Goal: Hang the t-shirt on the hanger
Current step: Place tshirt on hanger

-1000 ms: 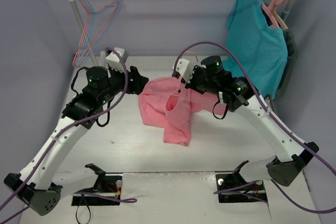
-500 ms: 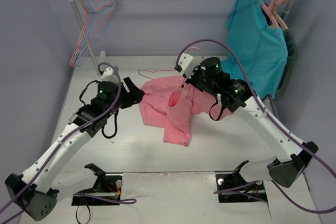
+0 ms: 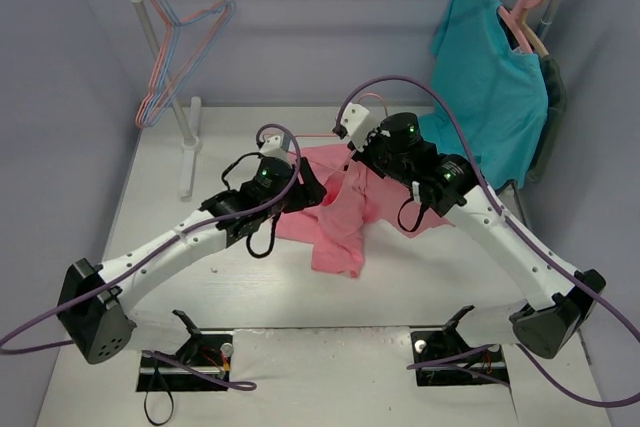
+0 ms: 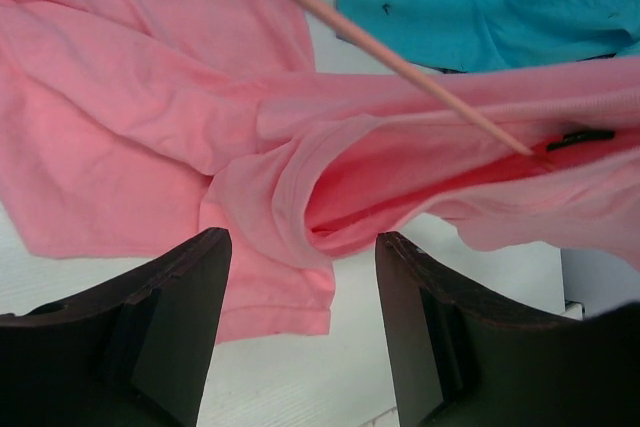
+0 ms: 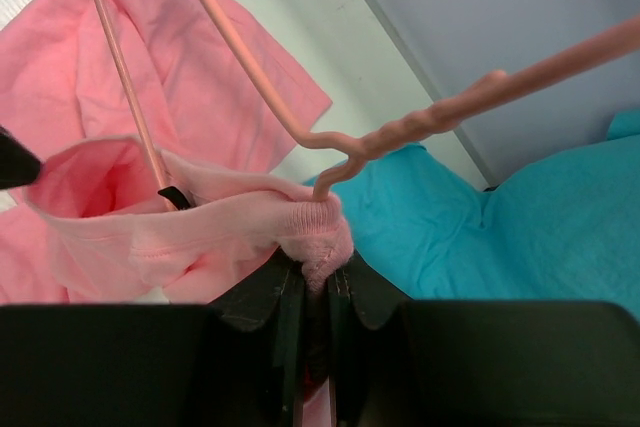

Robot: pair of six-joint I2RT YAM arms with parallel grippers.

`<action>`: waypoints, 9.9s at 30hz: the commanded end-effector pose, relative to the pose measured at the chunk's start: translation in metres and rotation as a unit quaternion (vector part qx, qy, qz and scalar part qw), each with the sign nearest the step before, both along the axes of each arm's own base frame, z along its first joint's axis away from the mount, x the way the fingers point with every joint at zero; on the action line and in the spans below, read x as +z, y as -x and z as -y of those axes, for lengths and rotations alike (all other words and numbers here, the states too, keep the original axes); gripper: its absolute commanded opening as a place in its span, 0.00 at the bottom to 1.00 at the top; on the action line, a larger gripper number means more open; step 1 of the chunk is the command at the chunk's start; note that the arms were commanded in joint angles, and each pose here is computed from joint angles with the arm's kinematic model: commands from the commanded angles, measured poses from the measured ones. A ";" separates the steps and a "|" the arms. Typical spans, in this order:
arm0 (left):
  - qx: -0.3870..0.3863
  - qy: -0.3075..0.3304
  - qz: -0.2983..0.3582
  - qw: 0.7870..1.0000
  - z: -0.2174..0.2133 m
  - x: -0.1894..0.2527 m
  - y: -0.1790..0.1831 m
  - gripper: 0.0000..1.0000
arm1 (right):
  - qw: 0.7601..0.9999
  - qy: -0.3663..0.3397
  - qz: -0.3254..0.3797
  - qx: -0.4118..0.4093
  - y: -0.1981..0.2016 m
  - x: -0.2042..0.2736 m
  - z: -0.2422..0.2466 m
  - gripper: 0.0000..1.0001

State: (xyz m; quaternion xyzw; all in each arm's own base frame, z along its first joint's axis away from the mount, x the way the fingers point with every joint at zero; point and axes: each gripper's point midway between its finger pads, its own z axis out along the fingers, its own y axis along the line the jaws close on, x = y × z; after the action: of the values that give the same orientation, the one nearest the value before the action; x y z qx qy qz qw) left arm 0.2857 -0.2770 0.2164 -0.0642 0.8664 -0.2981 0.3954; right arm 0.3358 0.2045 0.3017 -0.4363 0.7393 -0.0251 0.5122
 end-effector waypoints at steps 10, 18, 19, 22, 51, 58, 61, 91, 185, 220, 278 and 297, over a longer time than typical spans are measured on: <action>-0.004 0.011 0.040 0.999 0.046 0.009 -0.027 0.44 | 0.997 -0.063 0.054 0.000 0.011 0.046 0.003 0.00; 0.029 -0.045 0.056 0.997 0.020 0.005 -0.037 0.10 | 0.997 -0.043 0.059 -0.019 0.017 0.044 0.021 0.00; 0.034 -0.050 0.056 0.997 0.015 0.007 -0.039 0.08 | 0.997 -0.042 0.062 -0.020 0.019 0.045 0.024 0.00; 0.051 -0.055 0.042 0.996 -0.012 0.007 -0.046 0.06 | 0.997 -0.034 0.063 -0.026 0.022 0.041 0.030 0.00; 0.036 -0.162 0.064 0.984 -0.091 0.114 -0.072 0.06 | 0.997 -0.025 0.076 -0.020 0.001 0.047 0.012 0.00; 0.047 -0.178 0.090 0.979 -0.080 0.139 -0.064 0.10 | 0.991 -0.064 0.113 0.014 -0.015 0.081 -0.033 0.00; 0.052 -0.174 0.113 0.977 -0.080 0.163 -0.068 0.13 | 0.984 -0.093 0.145 0.043 -0.012 0.105 -0.043 0.00; -0.191 -0.282 0.187 0.921 -0.110 0.167 -0.026 0.47 | 0.976 -0.152 0.101 0.119 0.032 0.049 -0.025 0.00; -0.441 -0.214 0.218 0.844 -0.057 0.140 -0.004 0.44 | 0.970 -0.157 0.075 0.171 0.018 0.044 -0.039 0.00; -0.433 -0.236 0.282 0.823 -0.057 0.131 -0.014 0.44 | 0.965 -0.152 0.034 0.212 0.023 0.033 -0.052 0.00; -0.497 -0.166 0.287 0.802 -0.037 0.113 -0.004 0.00 | 0.966 -0.150 0.010 0.211 0.024 0.029 -0.051 0.08; -0.377 -0.210 0.402 0.808 -0.059 0.183 -0.003 0.00 | 0.991 -0.114 0.064 0.037 0.010 0.041 0.025 0.63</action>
State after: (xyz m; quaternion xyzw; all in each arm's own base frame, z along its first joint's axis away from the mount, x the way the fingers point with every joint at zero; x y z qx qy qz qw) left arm 0.2824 -0.2195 0.3392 0.4933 0.6786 -0.2554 0.4806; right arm 0.3182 0.2001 0.3123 -0.4467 0.6889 0.0930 0.5632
